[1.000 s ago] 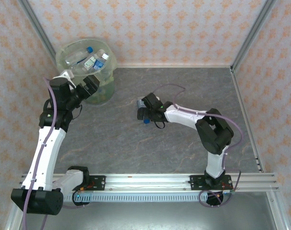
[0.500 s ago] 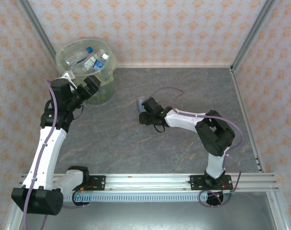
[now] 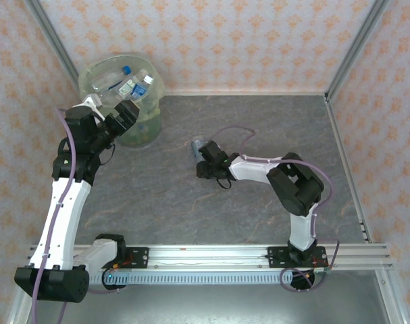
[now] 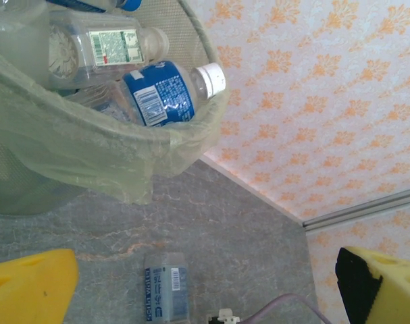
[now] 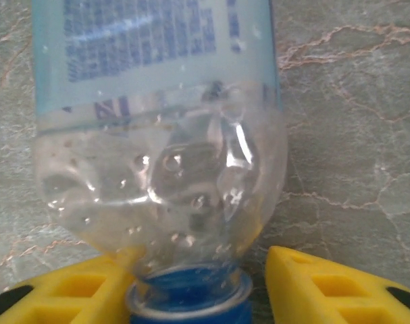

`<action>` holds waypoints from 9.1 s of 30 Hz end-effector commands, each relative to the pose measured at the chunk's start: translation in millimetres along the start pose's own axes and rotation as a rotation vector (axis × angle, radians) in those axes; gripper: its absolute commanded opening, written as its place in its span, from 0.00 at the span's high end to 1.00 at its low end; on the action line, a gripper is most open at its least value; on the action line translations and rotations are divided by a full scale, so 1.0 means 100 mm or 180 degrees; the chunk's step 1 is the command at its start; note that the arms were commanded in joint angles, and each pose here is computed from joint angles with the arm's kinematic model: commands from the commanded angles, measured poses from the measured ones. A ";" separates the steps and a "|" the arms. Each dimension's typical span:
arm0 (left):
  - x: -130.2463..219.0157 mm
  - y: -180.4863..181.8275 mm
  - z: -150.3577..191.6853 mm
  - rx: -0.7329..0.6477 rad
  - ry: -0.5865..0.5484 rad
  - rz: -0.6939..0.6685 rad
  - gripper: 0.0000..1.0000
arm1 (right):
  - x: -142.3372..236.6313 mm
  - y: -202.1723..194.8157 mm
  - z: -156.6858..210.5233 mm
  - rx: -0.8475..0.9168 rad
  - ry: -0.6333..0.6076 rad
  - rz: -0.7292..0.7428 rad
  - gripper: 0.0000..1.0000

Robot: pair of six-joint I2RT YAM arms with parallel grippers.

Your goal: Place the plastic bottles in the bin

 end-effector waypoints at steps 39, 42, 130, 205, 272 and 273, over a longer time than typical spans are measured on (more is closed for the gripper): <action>-0.39 -0.97 -0.03 -0.0743 0.0483 0.1620 0.11 | 2.39 1.27 -0.36 0.1113 -0.1600 -0.1400 0.70; -0.42 -0.99 0.02 -0.0776 0.0532 0.1687 0.11 | 2.46 1.33 -0.35 0.1098 -0.1568 -0.1534 0.70; -1.57 0.13 -1.71 -0.1792 -0.1436 -0.1151 0.53 | 2.58 0.86 -0.54 0.0502 -0.2045 -0.0872 0.00; -2.39 0.58 -1.01 -0.1474 -0.0227 -0.0676 0.62 | 2.45 0.61 -0.47 0.0271 -0.1955 -0.0759 0.00; 0.27 1.28 0.93 -0.0902 -0.0809 -0.1648 0.01 | 2.57 -1.45 -0.84 -0.0700 -0.3526 0.1072 0.00; 0.28 1.33 0.98 -0.0931 -0.0848 -0.1698 0.01 | 2.54 -1.55 -0.84 -0.0711 -0.3544 0.1166 0.00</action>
Point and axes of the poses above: each hand's point on the last joint's axis, 136 mm out from that joint toward the fingers, its own x axis back along the fingers, its own y axis along the line the jaws close on, z = x × y, the point moved 4 cm from there along x, back along the fingers, and after that the axes turned 15 degrees about -x, right-handed, at the moved point
